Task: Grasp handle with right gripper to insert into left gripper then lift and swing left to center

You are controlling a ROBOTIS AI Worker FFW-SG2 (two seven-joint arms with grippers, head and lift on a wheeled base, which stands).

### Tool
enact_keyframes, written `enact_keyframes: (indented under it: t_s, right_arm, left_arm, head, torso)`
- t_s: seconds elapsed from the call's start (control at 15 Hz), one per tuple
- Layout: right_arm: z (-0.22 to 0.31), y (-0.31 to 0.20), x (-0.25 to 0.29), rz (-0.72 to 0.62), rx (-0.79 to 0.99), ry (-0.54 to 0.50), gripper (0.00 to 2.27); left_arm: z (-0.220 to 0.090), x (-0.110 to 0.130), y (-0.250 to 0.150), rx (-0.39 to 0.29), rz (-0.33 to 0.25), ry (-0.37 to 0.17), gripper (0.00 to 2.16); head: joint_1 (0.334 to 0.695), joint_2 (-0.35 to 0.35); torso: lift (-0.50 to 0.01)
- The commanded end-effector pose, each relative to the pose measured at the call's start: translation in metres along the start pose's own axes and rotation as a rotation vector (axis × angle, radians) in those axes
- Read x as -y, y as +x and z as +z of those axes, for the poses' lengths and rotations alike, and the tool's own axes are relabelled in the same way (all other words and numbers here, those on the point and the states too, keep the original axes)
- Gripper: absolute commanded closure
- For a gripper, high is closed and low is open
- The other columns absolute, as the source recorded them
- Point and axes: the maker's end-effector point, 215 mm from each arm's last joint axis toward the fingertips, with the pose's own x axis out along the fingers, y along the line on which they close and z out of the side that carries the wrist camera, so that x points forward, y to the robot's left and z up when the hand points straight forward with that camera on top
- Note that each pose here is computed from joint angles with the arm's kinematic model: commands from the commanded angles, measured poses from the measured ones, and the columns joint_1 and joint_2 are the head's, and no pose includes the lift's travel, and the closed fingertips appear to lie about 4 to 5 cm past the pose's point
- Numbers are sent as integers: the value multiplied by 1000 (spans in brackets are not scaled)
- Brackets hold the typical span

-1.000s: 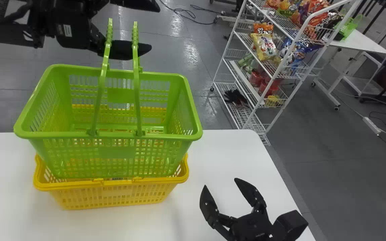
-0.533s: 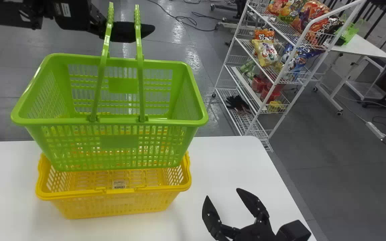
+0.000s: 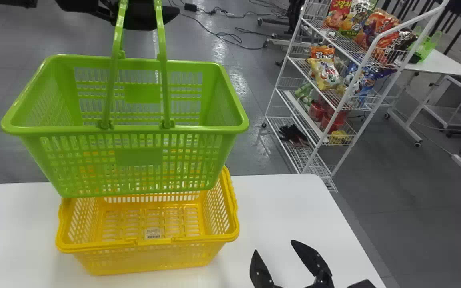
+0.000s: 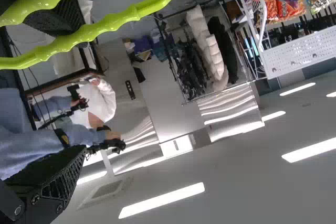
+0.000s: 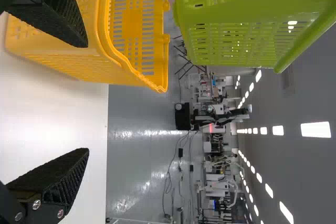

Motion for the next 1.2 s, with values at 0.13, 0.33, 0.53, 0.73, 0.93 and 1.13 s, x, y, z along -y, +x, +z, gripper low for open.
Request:
enact_keyframes:
  t_s: [0.13,0.33,0.53,0.73,0.93,1.13]
  right_arm:
    - [0,0,-2,3,0,1,100]
    - [0,0,-3,4,0,2,100]
    - [0,0,-4,6,0,3,100]
    - [-1,0,-4,7,-2,4,103]
    - [0,0,-4,6,0,3,103]
    - [-1,0,-4,5,-2,3,103]
  left_arm:
    - [0,12,-4,-13,-8,-23,232]
    - [4,16,-7,-3,-4,-24,485]
    - [4,16,-7,-4,-4,-25,1305]
    - [1,8,-10,-9,19,-25,1939]
    - [1,6,-13,-9,16,-28,1943]
    - [7,4,-32,13,42,-19,1943]
  head:
    - [620,-284]
    - [614,-279]
    - [610,-274]
    - [611,-272]
    - [617,-269]
    - [618,-263]
  torso:
    - [-93]
    - [-93]
    - [-93]
    - [-93]
    - [-93]
    - [-93]
